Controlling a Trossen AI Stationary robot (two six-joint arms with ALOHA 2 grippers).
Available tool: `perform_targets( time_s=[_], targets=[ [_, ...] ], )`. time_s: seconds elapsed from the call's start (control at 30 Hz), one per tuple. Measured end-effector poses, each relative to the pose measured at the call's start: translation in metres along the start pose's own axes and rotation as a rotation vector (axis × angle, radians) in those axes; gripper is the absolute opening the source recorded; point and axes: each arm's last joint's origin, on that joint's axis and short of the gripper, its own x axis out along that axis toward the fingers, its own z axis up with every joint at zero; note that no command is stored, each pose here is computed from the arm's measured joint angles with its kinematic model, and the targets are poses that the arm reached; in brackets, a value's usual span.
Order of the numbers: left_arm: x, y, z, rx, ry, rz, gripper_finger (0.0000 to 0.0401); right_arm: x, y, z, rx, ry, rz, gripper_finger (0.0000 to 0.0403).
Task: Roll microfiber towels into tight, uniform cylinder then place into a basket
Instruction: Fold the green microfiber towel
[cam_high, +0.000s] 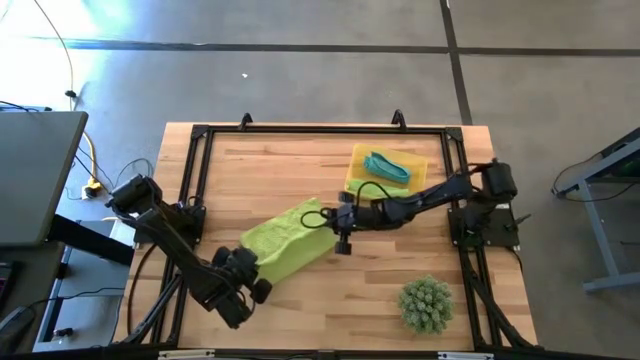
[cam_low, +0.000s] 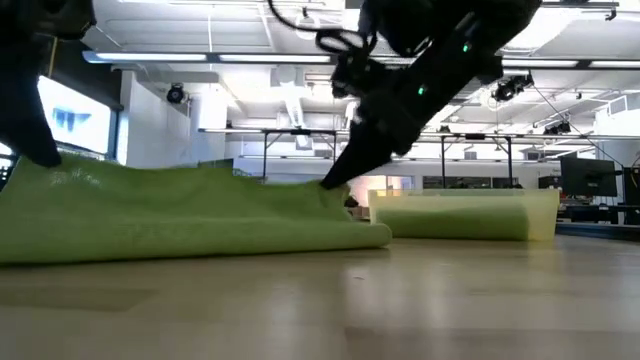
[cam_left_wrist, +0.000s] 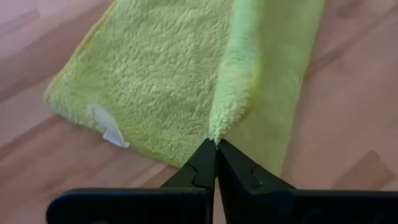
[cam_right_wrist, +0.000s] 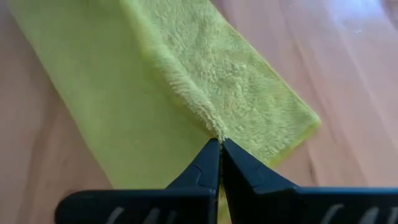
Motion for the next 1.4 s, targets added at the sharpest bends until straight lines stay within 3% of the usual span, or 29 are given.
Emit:
perform_targets(
  time_s=[0.4, 0.83, 1.4],
  targets=[
    [0.033, -0.001, 0.011, -0.028, -0.004, 0.162, 0.0000, 0.034, -0.020, -0.005, -0.091, 0.001, -0.057, 0.0000],
    [0.024, 0.012, 0.024, -0.019, -0.027, 0.277, 0.0000, 0.037, -0.043, 0.018, -0.106, -0.048, -0.109, 0.0000],
    [0.033, 0.015, 0.038, 0.032, 0.013, 0.343, 0.0000, 0.043, -0.053, 0.014, -0.087, -0.045, -0.123, 0.0000]
  ],
)
